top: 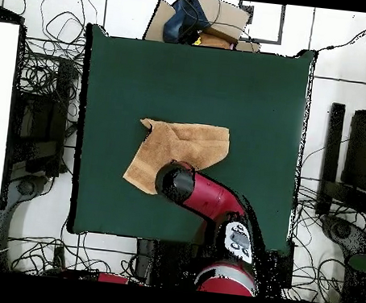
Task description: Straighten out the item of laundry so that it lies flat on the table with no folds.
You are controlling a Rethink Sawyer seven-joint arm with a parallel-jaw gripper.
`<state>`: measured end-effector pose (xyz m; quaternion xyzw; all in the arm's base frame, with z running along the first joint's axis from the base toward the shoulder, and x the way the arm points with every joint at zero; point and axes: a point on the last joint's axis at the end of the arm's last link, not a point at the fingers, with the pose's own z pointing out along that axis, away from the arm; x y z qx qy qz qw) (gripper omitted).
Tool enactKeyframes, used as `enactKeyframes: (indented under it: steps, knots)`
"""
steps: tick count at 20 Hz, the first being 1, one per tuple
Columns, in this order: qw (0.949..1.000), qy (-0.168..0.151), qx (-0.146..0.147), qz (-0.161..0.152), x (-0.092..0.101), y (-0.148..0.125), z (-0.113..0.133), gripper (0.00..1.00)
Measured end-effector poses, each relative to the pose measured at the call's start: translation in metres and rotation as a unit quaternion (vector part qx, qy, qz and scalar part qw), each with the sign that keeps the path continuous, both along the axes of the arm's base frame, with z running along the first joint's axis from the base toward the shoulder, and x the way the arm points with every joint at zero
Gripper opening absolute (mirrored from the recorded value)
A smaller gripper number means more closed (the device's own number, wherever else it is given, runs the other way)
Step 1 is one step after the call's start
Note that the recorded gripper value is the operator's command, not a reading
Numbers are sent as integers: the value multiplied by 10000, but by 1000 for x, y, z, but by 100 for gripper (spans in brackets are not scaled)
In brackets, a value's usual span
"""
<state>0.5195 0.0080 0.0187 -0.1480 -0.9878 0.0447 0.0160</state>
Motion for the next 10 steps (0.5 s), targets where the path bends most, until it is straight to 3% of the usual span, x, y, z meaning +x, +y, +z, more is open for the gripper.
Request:
enactKeyframes:
  steps: [10]
  knots:
    - [10000,31,61,-29,13,-1,18,0]
